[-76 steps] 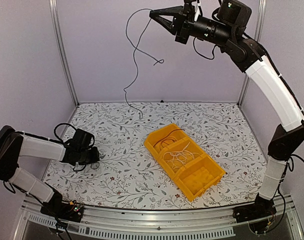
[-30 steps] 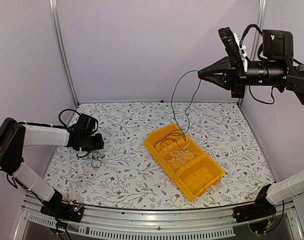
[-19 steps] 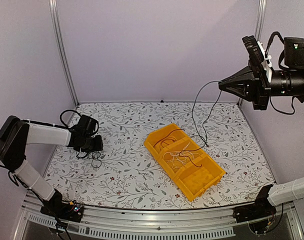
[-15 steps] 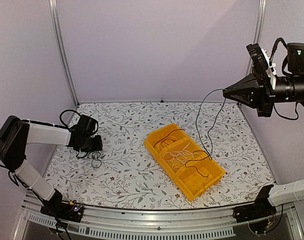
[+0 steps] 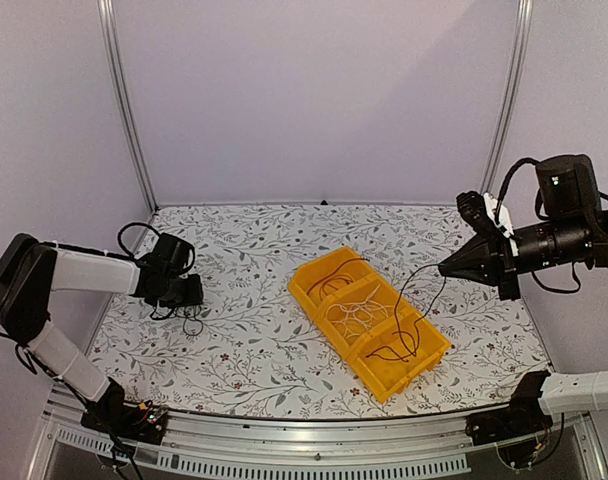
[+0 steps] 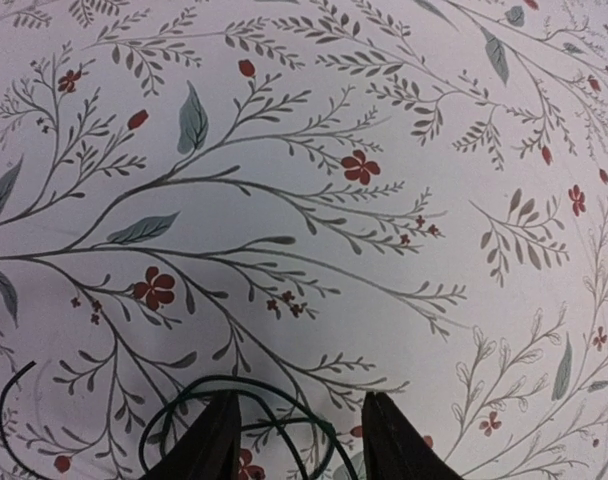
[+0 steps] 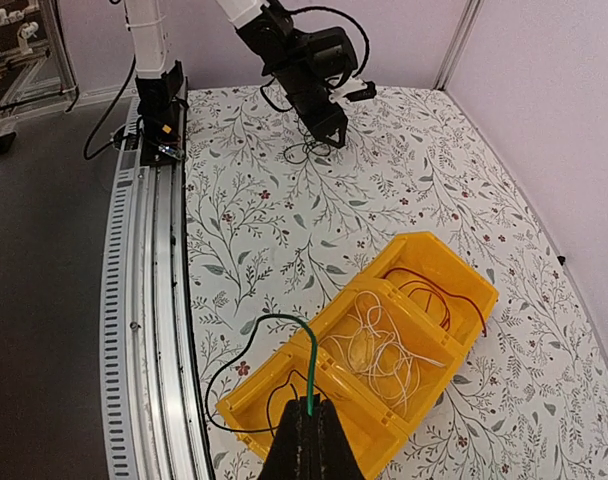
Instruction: Untangle the cables
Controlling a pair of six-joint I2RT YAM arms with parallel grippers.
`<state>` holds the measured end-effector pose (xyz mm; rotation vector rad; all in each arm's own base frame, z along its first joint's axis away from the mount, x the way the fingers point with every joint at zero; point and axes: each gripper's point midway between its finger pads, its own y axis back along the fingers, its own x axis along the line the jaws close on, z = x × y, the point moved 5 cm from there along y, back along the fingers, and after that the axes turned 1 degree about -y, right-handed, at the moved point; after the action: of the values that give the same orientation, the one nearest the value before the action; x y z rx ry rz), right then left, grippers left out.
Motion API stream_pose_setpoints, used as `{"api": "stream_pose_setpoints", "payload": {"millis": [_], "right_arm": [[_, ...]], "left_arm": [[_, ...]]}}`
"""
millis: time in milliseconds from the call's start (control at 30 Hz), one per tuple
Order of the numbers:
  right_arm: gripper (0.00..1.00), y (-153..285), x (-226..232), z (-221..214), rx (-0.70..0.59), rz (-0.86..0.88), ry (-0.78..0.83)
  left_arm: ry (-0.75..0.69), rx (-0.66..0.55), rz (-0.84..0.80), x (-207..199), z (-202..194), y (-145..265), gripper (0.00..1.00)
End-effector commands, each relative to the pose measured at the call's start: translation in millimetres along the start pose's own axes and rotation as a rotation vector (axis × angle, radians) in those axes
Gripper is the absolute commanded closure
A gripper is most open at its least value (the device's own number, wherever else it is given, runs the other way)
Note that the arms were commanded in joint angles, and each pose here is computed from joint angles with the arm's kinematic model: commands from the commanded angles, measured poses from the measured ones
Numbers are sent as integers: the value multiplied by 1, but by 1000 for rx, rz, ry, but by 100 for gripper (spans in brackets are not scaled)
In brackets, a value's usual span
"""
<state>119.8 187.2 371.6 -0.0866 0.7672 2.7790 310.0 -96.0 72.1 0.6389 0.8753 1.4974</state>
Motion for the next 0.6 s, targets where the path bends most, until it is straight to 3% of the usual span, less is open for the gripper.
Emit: {"api": "stream_pose_setpoints", "payload": {"millis": [0,567], "right_arm": [[100,-12,-2,-24,70,-17,28],[100,-71,-16,-112,315,-59,27]], "left_arm": [[25,-10,-2,5,-1,3,59],[49,-22,-43,5,-6,12,60]]}}
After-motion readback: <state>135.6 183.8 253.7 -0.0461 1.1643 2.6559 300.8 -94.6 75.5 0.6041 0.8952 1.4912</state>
